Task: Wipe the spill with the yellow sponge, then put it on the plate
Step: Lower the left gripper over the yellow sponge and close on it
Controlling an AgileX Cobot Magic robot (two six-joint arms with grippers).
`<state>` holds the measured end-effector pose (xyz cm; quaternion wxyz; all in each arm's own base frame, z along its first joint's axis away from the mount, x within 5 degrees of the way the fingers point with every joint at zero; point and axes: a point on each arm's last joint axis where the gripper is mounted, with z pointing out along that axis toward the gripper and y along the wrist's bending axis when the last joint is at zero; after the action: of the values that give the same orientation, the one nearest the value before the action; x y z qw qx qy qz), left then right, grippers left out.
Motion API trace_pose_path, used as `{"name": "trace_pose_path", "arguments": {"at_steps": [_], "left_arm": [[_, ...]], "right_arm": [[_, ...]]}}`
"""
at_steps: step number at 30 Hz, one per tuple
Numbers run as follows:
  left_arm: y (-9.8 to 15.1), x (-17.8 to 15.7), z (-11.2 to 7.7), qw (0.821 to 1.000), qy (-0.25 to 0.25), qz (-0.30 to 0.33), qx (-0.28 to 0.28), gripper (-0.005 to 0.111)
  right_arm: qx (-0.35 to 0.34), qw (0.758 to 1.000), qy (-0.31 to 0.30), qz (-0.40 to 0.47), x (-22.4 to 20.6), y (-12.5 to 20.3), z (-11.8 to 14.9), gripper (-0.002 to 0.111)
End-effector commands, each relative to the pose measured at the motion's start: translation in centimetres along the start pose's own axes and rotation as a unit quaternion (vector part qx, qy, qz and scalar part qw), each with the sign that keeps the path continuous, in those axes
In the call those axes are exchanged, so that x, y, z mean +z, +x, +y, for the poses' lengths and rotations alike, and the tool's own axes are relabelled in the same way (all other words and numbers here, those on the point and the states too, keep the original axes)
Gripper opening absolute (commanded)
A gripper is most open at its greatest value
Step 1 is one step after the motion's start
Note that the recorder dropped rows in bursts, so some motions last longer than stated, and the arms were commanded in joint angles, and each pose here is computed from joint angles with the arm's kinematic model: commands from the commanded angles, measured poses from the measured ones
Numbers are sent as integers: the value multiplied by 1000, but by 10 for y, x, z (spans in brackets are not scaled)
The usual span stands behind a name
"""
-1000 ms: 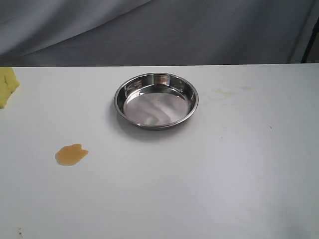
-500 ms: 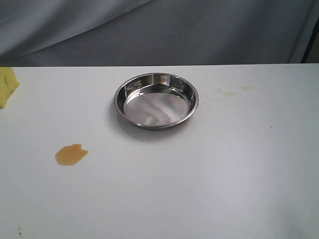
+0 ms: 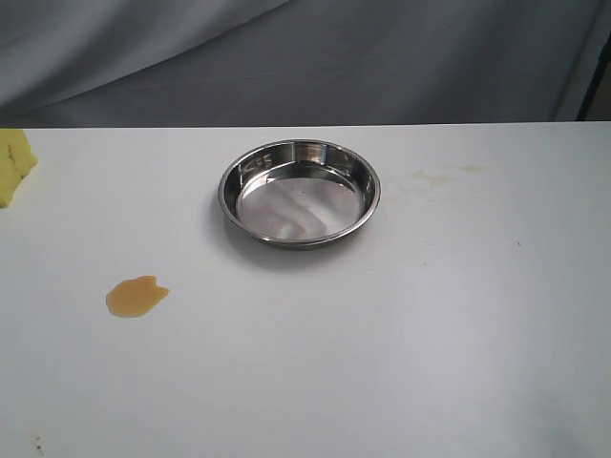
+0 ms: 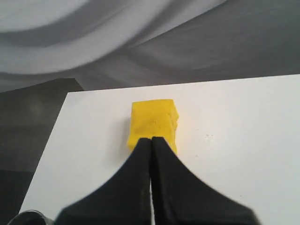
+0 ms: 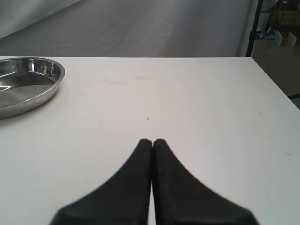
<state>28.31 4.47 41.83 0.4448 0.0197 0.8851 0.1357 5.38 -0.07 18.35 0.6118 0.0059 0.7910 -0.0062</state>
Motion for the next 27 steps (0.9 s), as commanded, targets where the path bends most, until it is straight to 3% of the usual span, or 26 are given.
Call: {"name": "trace_pose_path", "arguments": {"at_steps": [1,4,12,18,22,26,27], "left_arm": [[-3,44,-1,999,-13,38,32,0],[-1,88,5,996,-19,77,28,0],[25,182,42,988,10,127,-85,0],[53,238,50,990,7,127,-63,7],[60,261,47,993,2,98,-70,30],[68,280,45,994,-3,72,-79,73],[71,286,44,994,-4,69,-79,88]], "right_arm": [[-1,1000,-1,-3,0,1,0,0],[-1,1000,-1,-3,0,1,0,0],[-1,1000,-1,-3,0,1,0,0],[-1,1000,-1,-3,0,1,0,0],[-1,1000,-1,-3,0,1,0,0],[-1,1000,-1,-3,0,1,0,0],[-1,1000,-1,-3,0,1,0,0]]}}
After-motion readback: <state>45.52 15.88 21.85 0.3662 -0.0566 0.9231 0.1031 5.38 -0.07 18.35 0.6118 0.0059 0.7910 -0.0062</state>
